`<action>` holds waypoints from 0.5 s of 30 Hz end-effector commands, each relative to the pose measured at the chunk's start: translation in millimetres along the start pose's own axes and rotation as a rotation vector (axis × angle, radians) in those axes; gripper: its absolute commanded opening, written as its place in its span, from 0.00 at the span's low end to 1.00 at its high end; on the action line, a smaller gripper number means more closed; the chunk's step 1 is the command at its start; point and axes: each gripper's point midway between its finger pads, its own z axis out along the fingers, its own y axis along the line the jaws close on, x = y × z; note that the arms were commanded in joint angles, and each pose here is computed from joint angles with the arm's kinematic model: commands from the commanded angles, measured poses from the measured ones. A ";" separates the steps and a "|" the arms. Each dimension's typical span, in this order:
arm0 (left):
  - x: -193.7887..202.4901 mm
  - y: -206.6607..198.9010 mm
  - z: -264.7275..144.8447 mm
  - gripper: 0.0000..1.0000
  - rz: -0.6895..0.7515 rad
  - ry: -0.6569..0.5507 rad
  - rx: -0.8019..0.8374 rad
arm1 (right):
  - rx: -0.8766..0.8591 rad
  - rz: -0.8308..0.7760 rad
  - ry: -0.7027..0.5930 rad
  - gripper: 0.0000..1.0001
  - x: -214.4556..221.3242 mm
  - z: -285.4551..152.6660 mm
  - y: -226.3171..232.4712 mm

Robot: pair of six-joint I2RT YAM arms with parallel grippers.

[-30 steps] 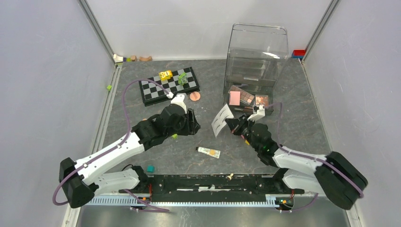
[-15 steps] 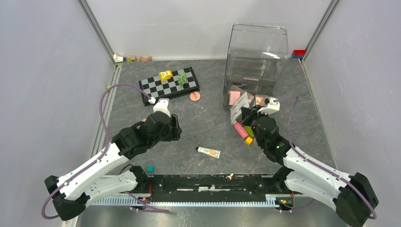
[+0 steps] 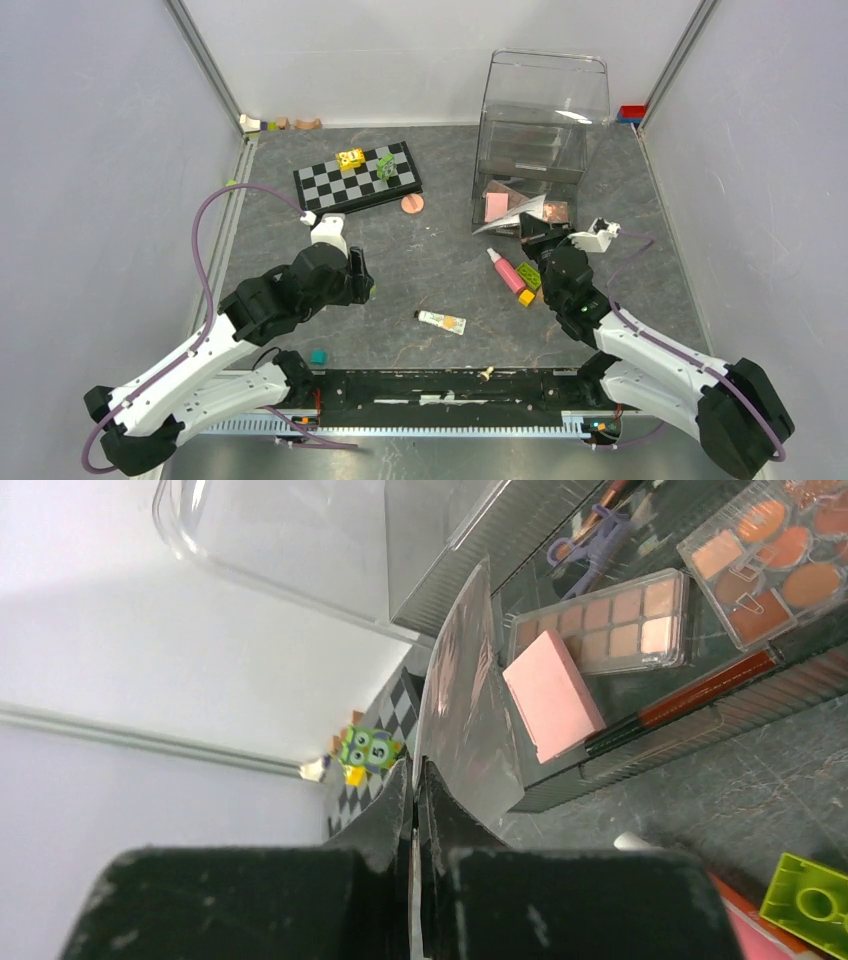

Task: Organize the makeup
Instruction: Place the makeup in the drawer.

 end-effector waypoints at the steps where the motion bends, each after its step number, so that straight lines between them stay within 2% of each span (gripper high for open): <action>1: -7.7 2.1 -4.9 0.62 0.009 -0.028 0.000 | 0.004 0.224 -0.100 0.00 -17.4 9.5 -4.7; 7: -8.2 4.9 -6.6 0.62 0.018 -0.029 -0.011 | -0.031 0.320 -0.084 0.00 -18.3 20.6 -5.1; 15: -11.9 6.0 -5.4 0.62 0.034 -0.034 -0.027 | -0.073 0.316 -0.085 0.00 -27.5 26.0 7.6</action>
